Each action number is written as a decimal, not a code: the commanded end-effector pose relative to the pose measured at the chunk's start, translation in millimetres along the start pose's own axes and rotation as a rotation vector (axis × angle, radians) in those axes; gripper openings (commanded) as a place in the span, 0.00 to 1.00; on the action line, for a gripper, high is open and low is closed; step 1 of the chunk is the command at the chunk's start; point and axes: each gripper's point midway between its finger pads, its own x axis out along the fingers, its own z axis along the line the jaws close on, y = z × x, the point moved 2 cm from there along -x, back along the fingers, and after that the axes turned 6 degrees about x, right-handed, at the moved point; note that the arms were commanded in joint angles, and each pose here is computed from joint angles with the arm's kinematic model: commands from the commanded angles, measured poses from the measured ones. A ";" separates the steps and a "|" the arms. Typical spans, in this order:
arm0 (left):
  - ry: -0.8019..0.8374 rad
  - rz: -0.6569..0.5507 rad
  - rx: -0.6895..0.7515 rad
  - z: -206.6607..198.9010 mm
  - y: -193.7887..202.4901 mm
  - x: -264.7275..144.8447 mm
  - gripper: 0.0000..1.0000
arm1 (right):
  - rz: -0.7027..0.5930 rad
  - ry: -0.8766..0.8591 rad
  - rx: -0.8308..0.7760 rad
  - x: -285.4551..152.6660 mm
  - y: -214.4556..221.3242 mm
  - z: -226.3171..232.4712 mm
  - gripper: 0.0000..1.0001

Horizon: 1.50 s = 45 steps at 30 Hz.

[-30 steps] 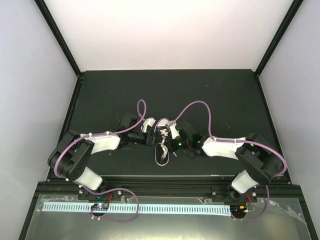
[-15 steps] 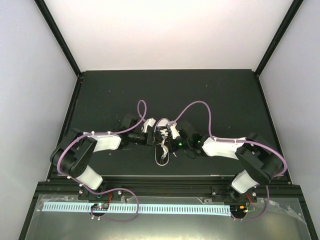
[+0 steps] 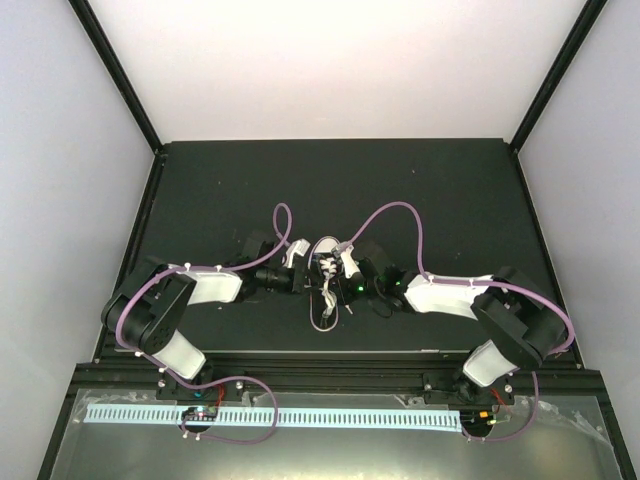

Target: Tie the shoes

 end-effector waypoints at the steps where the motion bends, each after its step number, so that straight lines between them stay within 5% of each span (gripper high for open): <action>1: 0.048 0.001 0.007 -5.7 0.7 4.0 0.02 | -0.056 -0.032 -0.021 -6.3 -15.8 12.6 0.02; 7: 0.018 -0.043 0.020 -7.6 -7.1 -0.7 0.02 | -0.065 0.002 -0.022 -12.7 -17.3 9.2 0.04; 16: 0.004 -0.076 0.015 -7.7 -10.2 -3.7 0.02 | -0.097 0.107 -0.025 -46.2 -9.6 -3.9 0.46; 30: 0.003 -0.082 0.017 -8.7 -9.1 -5.3 0.02 | -0.006 0.042 -0.054 -28.3 19.1 32.3 0.50; 35: 0.004 -0.081 0.019 -9.8 -9.2 -5.8 0.02 | 0.007 0.087 -0.060 -16.8 19.2 30.6 0.46; 41: -0.021 -0.090 0.025 -7.7 -10.8 -7.3 0.02 | -0.011 0.159 -0.062 -20.8 10.1 24.1 0.03; 45: -0.081 -0.096 0.028 -1.8 -14.3 -9.9 0.02 | -0.039 0.191 -0.074 -31.2 -2.5 24.3 0.02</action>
